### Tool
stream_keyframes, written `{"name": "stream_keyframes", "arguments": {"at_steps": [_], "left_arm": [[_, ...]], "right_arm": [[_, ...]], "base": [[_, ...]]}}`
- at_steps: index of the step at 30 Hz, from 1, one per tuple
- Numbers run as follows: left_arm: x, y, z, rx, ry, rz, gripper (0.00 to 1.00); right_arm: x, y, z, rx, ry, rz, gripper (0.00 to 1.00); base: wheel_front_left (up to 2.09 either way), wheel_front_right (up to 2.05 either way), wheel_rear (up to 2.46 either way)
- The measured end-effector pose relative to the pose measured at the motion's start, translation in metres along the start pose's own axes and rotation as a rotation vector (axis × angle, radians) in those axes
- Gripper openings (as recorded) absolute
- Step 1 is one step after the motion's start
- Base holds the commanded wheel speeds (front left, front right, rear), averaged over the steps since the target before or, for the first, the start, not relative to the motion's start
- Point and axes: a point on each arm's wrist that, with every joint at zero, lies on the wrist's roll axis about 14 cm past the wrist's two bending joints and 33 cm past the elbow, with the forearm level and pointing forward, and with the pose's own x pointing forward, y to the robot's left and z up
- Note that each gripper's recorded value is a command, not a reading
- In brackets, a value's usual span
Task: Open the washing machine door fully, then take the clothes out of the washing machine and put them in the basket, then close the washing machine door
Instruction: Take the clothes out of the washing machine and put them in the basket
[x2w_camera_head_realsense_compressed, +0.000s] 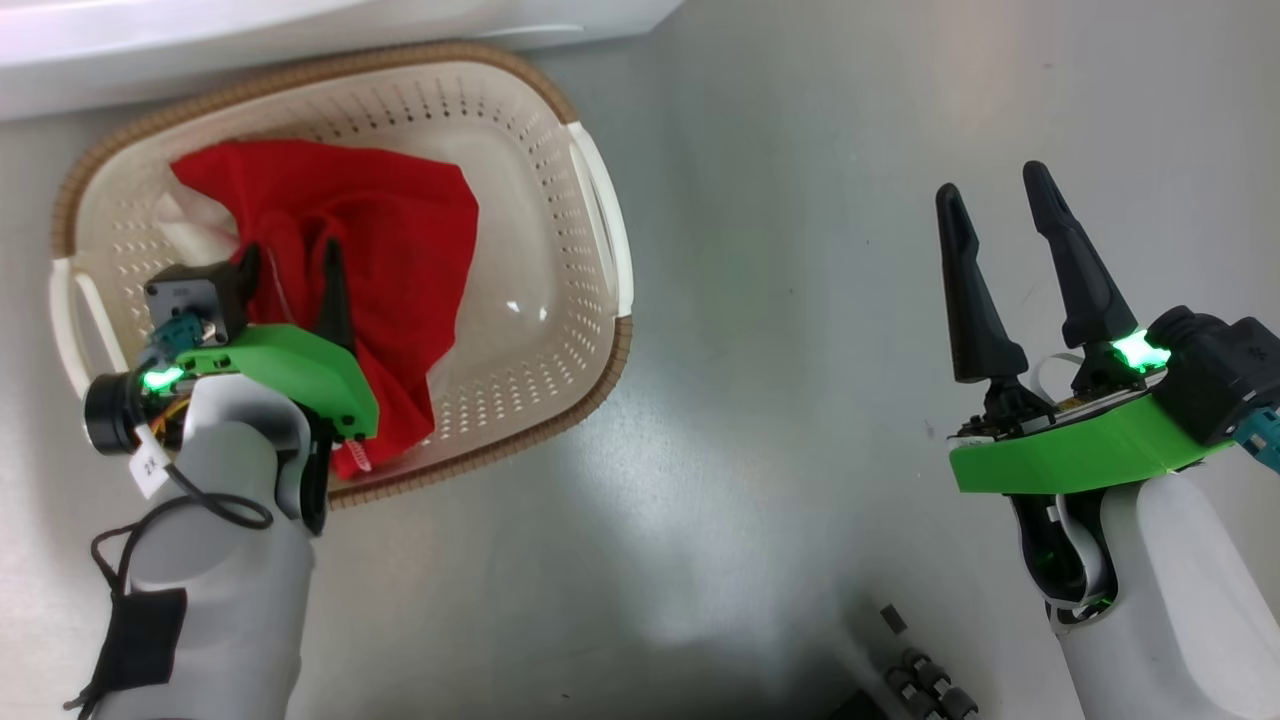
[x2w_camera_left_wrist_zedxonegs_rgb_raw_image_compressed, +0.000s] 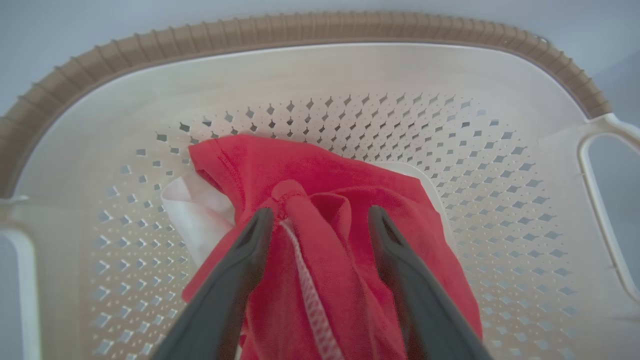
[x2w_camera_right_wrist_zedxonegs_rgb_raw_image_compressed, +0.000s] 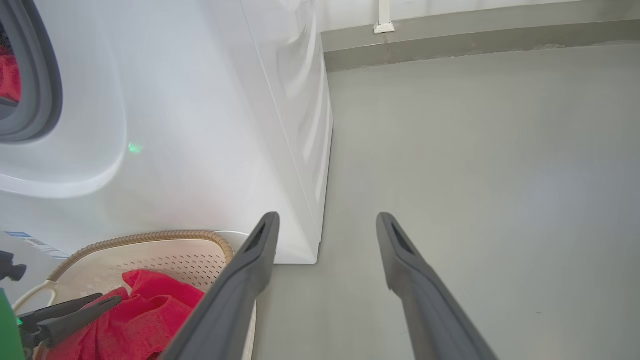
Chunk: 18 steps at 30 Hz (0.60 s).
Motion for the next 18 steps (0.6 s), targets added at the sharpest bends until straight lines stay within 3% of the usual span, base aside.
{"name": "stream_keyframes", "arguments": {"at_steps": [18], "left_arm": [[-0.061,-0.002,0.062,-0.005,-0.190,-0.016,1.00]], "right_arm": [[-0.027,0.018,0.039,-0.013,-0.068,0.039,1.00]], "base": [[0.00,0.00,0.00]]}}
